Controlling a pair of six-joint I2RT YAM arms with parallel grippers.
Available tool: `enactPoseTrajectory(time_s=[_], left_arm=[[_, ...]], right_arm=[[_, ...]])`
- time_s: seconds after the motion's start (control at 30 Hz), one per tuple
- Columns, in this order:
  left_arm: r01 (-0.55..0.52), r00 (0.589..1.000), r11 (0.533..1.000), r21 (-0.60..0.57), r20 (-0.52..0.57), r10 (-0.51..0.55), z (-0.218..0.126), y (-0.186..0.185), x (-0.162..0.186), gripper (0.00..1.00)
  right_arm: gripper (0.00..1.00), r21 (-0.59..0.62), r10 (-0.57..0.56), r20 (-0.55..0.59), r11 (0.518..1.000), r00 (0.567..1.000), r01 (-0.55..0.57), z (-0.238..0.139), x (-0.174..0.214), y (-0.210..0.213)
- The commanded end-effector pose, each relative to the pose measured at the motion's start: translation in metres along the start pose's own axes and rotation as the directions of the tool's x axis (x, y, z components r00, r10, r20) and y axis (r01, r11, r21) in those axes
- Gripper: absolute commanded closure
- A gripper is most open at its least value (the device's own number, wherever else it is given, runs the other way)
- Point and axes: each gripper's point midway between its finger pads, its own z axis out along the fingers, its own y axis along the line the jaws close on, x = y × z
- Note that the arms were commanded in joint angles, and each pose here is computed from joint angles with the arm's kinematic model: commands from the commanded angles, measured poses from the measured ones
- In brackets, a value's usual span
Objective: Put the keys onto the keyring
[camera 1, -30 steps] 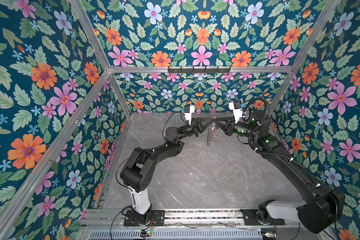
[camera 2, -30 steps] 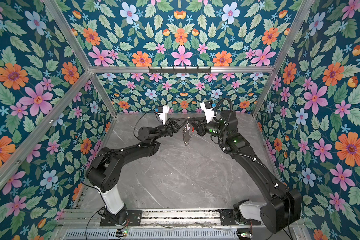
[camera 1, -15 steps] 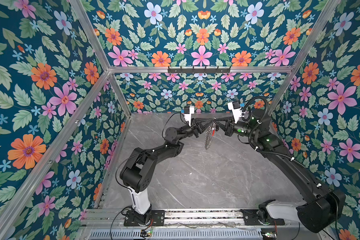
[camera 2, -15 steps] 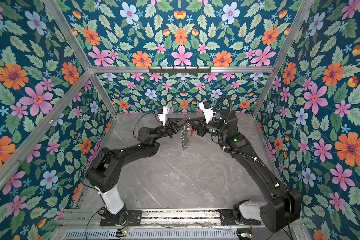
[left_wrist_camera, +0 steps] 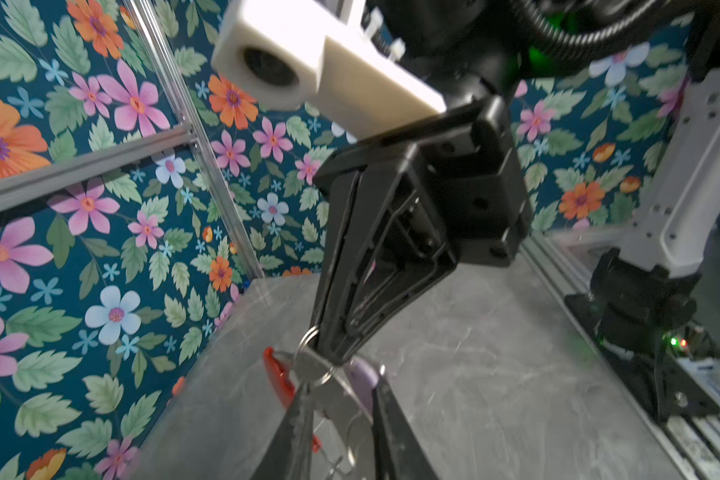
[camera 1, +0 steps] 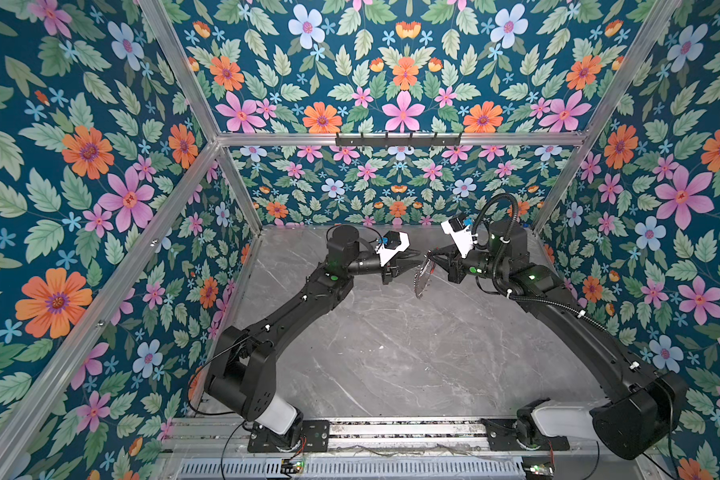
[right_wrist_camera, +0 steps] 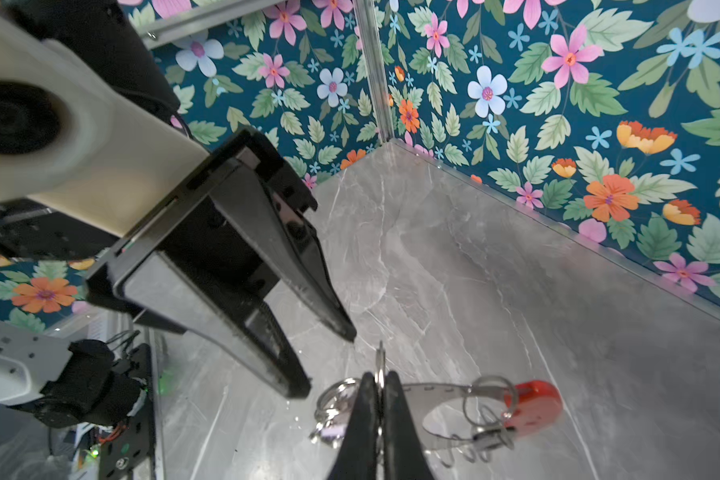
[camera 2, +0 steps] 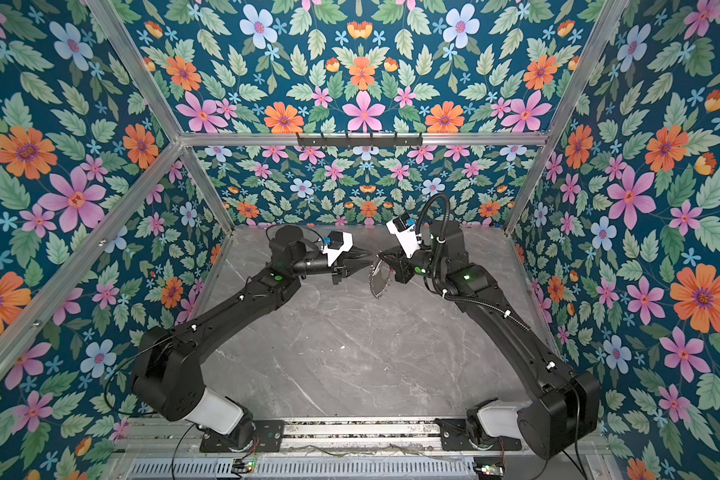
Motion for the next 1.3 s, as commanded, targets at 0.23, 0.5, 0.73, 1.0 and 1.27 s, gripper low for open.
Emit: enactPoseTrajectory(time_s=[0.23,0.5,0.73,1.0,1.27], left_arm=[[-0.011,0.995,0.990,0.138,-0.101,0.025,-0.003,-0.007,0.018,0.72],[0.002,0.998,0.987,0.162,-0.058,0.007,0.000,-0.007,0.008,0.74],[0.009,1.000,0.985,0.173,-0.029,-0.004,0.000,-0.007,0.000,0.78],[0.036,0.999,0.983,0.183,-0.034,-0.030,0.005,-0.004,0.006,0.86],[0.049,0.998,0.980,0.192,-0.039,-0.042,0.005,-0.005,0.008,1.00]], right_arm=[[1.00,-0.038,-0.093,-0.020,0.995,0.995,0.092,0.003,0.004,0.014],[1.00,-0.050,-0.091,-0.033,0.995,0.995,0.090,0.007,0.008,0.015],[1.00,-0.062,-0.095,-0.029,0.994,0.995,0.093,0.011,0.006,0.018],[1.00,-0.074,-0.096,-0.029,0.993,0.995,0.094,0.014,0.005,0.022],[1.00,-0.080,-0.096,-0.031,0.992,0.995,0.093,0.015,0.005,0.023]])
